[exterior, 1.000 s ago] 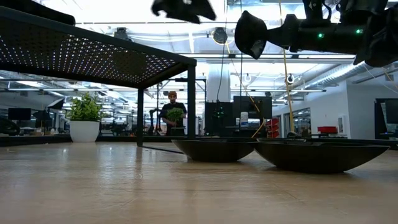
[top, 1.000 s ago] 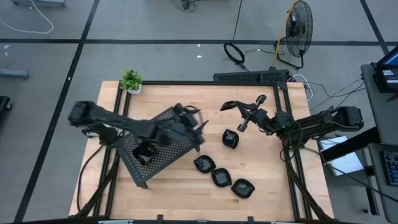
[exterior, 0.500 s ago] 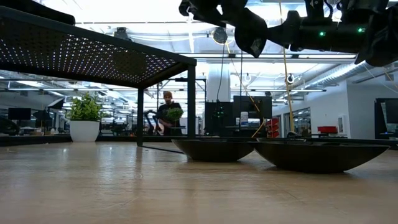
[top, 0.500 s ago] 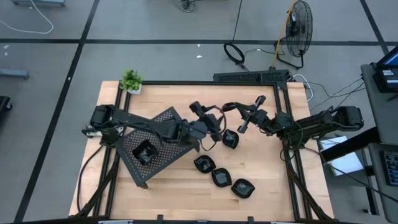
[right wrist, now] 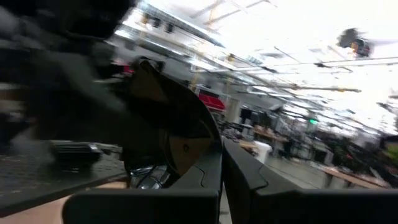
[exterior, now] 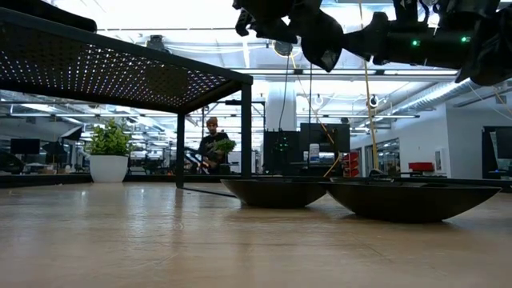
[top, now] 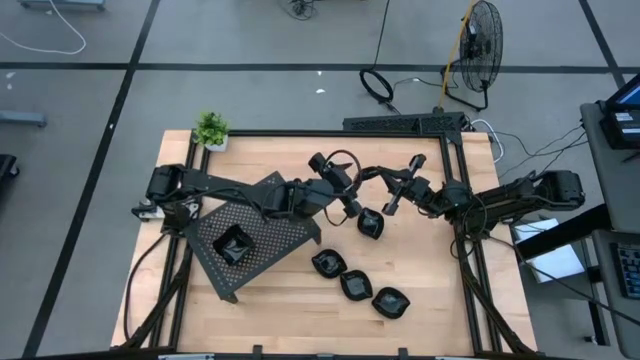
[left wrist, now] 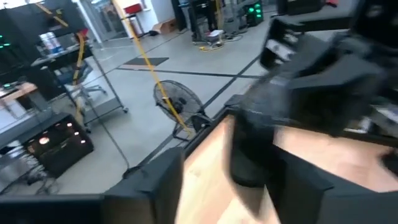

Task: Pick & Place Mini shaped plates
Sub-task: Put the leaf-shaped plate on the shelf

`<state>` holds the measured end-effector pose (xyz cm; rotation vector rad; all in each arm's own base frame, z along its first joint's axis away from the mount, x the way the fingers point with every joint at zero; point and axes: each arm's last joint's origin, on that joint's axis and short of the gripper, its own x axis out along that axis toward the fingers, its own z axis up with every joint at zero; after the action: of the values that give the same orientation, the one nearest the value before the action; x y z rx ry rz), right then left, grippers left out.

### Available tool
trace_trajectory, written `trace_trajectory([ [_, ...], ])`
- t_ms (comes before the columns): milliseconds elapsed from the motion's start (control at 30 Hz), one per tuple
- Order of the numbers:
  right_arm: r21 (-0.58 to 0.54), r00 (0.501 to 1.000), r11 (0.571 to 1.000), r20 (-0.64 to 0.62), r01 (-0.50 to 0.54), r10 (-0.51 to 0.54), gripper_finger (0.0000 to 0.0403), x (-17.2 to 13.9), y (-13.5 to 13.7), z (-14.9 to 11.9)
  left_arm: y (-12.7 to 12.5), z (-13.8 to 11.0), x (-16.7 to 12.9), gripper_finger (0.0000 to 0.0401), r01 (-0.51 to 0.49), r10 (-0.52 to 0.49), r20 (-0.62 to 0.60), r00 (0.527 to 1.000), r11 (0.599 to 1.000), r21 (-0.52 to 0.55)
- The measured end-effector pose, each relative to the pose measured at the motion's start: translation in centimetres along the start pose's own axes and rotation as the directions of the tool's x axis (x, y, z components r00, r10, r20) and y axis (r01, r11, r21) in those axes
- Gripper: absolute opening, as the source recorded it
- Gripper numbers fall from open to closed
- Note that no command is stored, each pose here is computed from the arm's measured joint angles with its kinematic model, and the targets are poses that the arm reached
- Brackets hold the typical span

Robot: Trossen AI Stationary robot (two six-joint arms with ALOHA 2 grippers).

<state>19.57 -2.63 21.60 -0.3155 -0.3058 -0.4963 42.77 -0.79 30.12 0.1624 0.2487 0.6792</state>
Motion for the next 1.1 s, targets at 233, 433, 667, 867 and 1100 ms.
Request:
trace_trajectory([
  [233, 0.011, 0.999, 0.999, -0.015, -0.052, 0.052, 0.0043, 0.0, 0.2, -0.3, -0.1, 0.0, -0.2, 0.0035, -0.029, 0.029, -0.003, 1.0, 0.999, 0.017],
  [433, -0.002, 0.995, 0.995, -0.008, -0.097, 0.097, 0.0162, -0.3, 1.1, 0.0, 0.2, 1.4, -2.7, 0.0019, -0.12, 0.121, -0.003, 0.993, 0.988, 0.1],
  [667, -0.01, 0.992, 0.992, 0.019, -0.125, 0.125, 0.025, -0.6, 1.7, 0.5, 2.2, 3.0, -8.9, 0.0007, -0.143, 0.151, -0.094, 0.984, 0.986, 0.086],
  [867, -0.003, 0.992, 0.993, 0.017, -0.122, 0.122, 0.0247, -0.6, 1.7, 0.5, 5.1, 2.0, -14.6, 0.0004, 0.11, -0.188, -0.401, 0.897, 0.972, -0.209],
  [1100, 0.025, 0.993, 0.993, 0.025, -0.119, 0.118, 0.0224, -0.6, 1.6, 0.5, 7.2, 0.2, -19.7, 0.0004, 0.062, -0.246, -0.667, 0.704, 0.956, -0.287],
])
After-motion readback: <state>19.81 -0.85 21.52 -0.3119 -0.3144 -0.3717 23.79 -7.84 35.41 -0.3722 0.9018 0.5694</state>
